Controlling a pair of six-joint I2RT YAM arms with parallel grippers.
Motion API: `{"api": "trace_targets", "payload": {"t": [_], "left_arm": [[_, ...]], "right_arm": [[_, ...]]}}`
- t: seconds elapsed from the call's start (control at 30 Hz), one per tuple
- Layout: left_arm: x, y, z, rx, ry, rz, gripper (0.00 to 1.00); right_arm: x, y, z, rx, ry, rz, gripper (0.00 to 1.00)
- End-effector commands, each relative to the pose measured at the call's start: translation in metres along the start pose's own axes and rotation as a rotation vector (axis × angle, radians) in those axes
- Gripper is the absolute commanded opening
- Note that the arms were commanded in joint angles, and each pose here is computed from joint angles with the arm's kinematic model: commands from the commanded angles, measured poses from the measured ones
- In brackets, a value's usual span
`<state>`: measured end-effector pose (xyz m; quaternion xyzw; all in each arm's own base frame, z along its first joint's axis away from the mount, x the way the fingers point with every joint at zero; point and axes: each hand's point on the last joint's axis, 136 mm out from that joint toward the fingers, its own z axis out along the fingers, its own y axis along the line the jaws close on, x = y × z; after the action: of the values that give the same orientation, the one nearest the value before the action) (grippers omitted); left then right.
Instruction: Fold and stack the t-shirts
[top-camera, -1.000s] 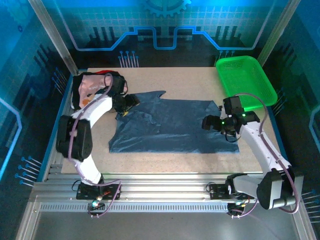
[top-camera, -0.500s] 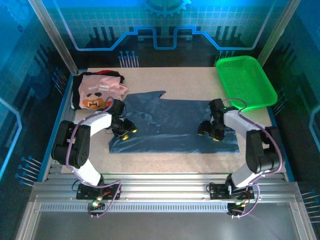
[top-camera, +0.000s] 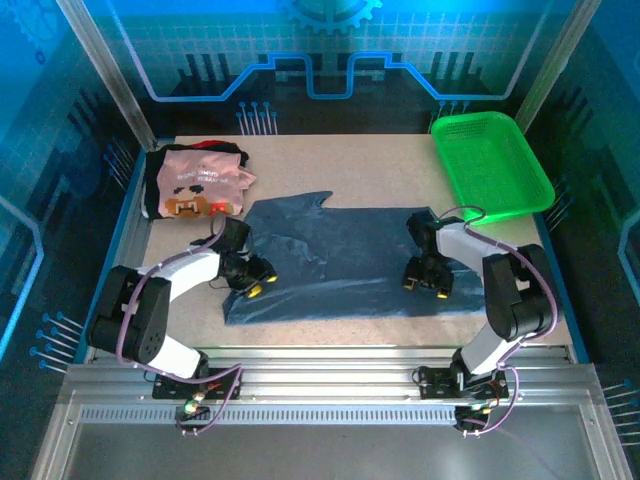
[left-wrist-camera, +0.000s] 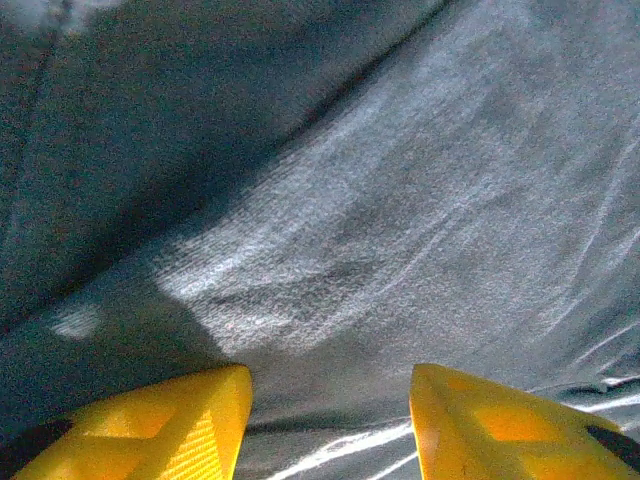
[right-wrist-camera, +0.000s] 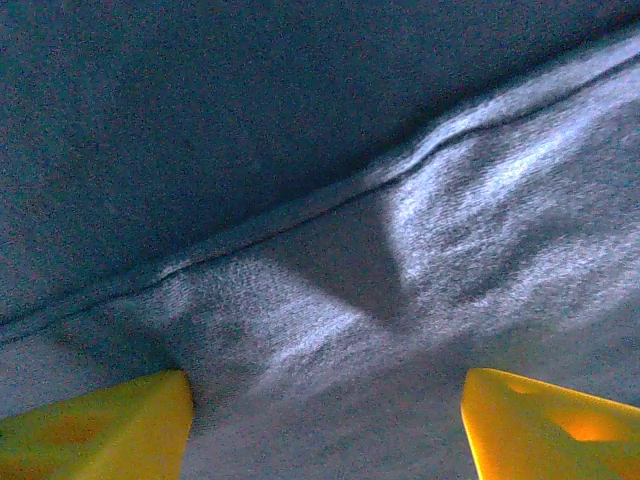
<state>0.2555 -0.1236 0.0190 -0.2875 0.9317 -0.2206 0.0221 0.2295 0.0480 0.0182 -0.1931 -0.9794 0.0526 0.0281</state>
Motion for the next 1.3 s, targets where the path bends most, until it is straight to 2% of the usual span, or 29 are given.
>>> {"api": "trace_targets", "payload": {"t": [0.0,0.1,0.2,0.33,0.47,0.6,0.7,0.87,1.27], "left_arm": [[0.038,0.04,0.003,-0.141,0.117,-0.087,0.51],[0.023,0.009,-0.015,-0.071,0.066,-0.058,0.6],[-0.004,-0.041,-0.044,0.02,-0.012,0.006,0.68],[-0.046,-0.111,-0.085,0.117,-0.131,0.137,0.73],[-0.091,-0.167,-0.106,0.158,-0.242,0.294,0.76],[-0.132,-0.198,-0.106,0.168,-0.312,0.365,0.76],[-0.157,-0.207,-0.101,0.156,-0.338,0.388,0.76],[-0.186,-0.2,-0.088,0.101,-0.37,0.388,0.76],[-0.203,-0.174,-0.073,0.037,-0.373,0.359,0.75]], "right_arm": [[0.012,-0.02,-0.008,0.073,0.004,0.022,0.75],[-0.005,-0.007,-0.032,-0.003,-0.08,0.006,0.81],[-0.03,0.006,-0.071,-0.069,-0.191,-0.04,0.84],[-0.068,0.012,-0.105,-0.05,-0.28,-0.107,0.86],[-0.107,0.022,-0.099,0.006,-0.261,-0.164,0.82],[-0.131,0.041,-0.072,0.036,-0.197,-0.207,0.79],[-0.142,0.053,-0.057,0.043,-0.173,-0.224,0.73],[-0.16,0.059,-0.044,0.073,-0.177,-0.22,0.71],[-0.177,0.064,-0.025,0.117,-0.164,-0.218,0.62]]}}
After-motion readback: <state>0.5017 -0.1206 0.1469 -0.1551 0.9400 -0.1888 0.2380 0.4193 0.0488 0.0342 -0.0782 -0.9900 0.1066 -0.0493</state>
